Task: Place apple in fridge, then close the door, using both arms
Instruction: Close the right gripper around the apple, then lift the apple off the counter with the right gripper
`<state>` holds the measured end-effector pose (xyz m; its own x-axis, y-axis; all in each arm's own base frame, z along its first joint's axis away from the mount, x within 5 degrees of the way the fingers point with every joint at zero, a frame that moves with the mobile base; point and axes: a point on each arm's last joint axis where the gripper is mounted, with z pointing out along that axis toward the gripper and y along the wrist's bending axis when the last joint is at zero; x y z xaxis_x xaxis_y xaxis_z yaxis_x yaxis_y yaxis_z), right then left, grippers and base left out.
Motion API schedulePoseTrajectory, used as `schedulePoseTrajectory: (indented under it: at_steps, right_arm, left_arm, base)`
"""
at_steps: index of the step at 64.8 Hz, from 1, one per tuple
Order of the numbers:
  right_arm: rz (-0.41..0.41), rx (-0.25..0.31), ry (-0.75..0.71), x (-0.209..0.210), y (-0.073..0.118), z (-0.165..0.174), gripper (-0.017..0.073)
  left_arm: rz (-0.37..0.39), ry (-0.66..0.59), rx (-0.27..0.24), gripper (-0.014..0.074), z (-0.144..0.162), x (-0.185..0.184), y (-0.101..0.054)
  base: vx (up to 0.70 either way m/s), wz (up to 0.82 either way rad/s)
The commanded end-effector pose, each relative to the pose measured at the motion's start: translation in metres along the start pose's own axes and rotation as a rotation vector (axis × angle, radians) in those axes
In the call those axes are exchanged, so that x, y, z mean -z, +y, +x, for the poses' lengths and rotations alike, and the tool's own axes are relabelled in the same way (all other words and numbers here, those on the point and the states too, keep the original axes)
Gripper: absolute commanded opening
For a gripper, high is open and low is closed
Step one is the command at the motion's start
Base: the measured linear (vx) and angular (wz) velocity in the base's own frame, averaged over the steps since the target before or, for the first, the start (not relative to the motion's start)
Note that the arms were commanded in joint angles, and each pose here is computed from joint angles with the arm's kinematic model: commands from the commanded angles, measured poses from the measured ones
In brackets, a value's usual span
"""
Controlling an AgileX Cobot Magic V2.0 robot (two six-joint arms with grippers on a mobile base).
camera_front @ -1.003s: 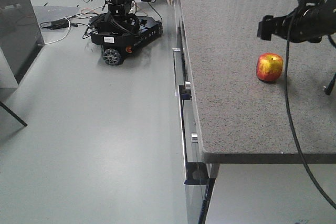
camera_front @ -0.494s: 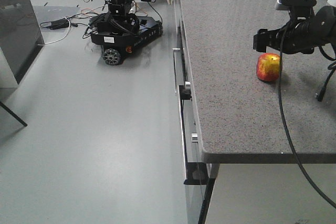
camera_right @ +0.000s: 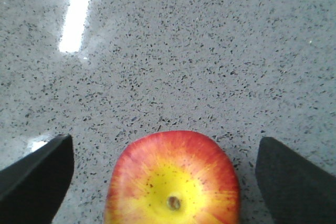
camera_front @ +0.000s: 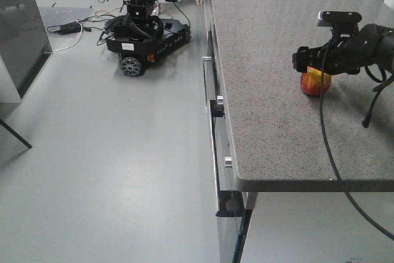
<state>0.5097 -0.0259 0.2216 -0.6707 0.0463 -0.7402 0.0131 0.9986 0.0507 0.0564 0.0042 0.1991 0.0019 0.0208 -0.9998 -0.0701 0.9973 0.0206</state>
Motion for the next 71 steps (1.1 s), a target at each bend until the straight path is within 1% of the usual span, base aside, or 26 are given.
schedulePoseTrajectory:
  at_steps: [1, 15, 25, 34, 43, 49, 59, 65, 71]
  right_arm:
    - [0.014, 0.016, -0.139, 0.025, -0.001, -0.029, 0.0657]
    - [0.025, 0.037, -0.111, 0.015, -0.003, -0.022, 0.0647]
    - [0.023, 0.036, -0.083, 0.01, -0.004, -0.017, 0.064]
    - [0.022, 0.04, -0.069, 0.009, -0.004, -0.016, 0.0605]
    - [0.02, 0.037, -0.063, 0.009, -0.003, -0.015, 0.0507]
    - [0.017, 0.034, -0.049, 0.009, -0.003, -0.014, 0.041]
    - [0.016, 0.037, -0.052, 0.016, -0.002, -0.018, 0.022]
    - [0.017, 0.043, -0.115, 0.037, -0.001, -0.036, 0.0141]
    - [0.016, 0.048, -0.218, 0.075, 0.003, -0.064, 0.008]
  left_arm:
    - [0.011, -0.059, 0.015, -0.0006, 0.002, 0.0, -0.001]
    - [0.011, -0.059, 0.015, -0.0006, 0.002, 0.0, -0.001]
    - [0.011, -0.059, 0.015, -0.0006, 0.002, 0.0, -0.001]
    - [0.011, -0.059, 0.015, -0.0006, 0.002, 0.0, -0.001]
    - [0.011, -0.059, 0.015, -0.0006, 0.002, 0.0, -0.001]
    - [0.011, -0.059, 0.015, -0.0006, 0.002, 0.0, -0.001]
    - [0.011, -0.059, 0.015, -0.0006, 0.002, 0.0, -0.001]
    - [0.011, -0.059, 0.015, -0.0006, 0.002, 0.0, -0.001]
    - [0.011, -0.059, 0.015, -0.0006, 0.002, 0.0, -0.001]
  base:
    - [0.0, 0.0]
    - [0.0, 0.0]
    - [0.0, 0.0]
    - [0.0, 0.0]
    - [0.0, 0.0]
    - [0.0, 0.0]
    - [0.0, 0.0]
    - [0.0, 0.0]
    - [0.0, 0.0]
